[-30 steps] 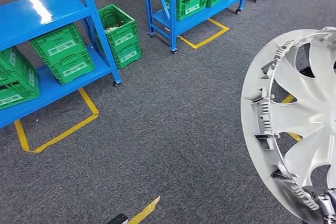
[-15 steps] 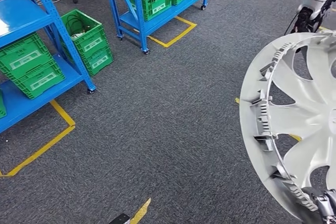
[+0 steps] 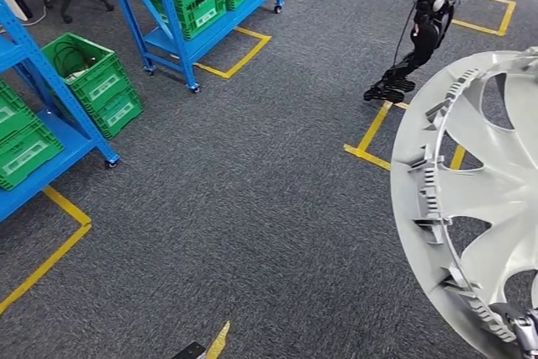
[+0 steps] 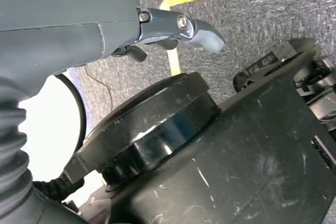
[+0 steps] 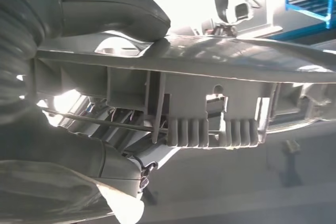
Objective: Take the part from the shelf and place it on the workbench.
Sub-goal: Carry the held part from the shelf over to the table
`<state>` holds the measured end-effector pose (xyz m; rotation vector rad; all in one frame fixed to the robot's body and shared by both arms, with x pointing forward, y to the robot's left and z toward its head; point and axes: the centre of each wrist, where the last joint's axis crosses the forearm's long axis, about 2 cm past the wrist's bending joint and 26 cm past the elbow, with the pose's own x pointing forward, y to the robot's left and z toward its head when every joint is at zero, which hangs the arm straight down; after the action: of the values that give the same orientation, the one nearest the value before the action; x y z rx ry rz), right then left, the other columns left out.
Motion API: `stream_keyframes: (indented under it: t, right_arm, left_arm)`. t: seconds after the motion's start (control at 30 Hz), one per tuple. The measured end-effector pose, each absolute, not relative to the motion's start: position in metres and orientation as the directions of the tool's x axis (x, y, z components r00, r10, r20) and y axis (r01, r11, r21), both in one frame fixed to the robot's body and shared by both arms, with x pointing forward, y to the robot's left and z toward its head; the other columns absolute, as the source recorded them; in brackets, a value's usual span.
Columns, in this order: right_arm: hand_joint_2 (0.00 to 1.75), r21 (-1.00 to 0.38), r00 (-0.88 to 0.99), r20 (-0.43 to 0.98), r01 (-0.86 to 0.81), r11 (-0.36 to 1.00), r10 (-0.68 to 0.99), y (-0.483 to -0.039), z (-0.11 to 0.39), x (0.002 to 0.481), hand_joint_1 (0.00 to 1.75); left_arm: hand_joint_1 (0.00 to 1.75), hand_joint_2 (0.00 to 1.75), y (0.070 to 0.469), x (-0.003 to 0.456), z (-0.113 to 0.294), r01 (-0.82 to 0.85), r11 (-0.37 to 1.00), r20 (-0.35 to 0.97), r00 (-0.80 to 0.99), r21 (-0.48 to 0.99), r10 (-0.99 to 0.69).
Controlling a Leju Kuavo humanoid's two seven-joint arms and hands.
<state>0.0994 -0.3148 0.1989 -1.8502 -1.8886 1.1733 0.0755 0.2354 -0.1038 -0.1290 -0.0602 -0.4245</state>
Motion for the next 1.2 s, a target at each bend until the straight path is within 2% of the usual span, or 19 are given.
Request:
stream_keyframes:
  t: [1.2]
  right_arm:
    - [1.75, -0.674, -0.147, -0.35, 0.725, -0.14, 0.925, -0.3135, 0.2023, 0.096, 1.75]
  left_arm:
    - [0.0, 1.75, 0.2338, 0.0774, -0.1033, 0.416, 0.9, 0.096, 0.909, -0.128, -0.406]
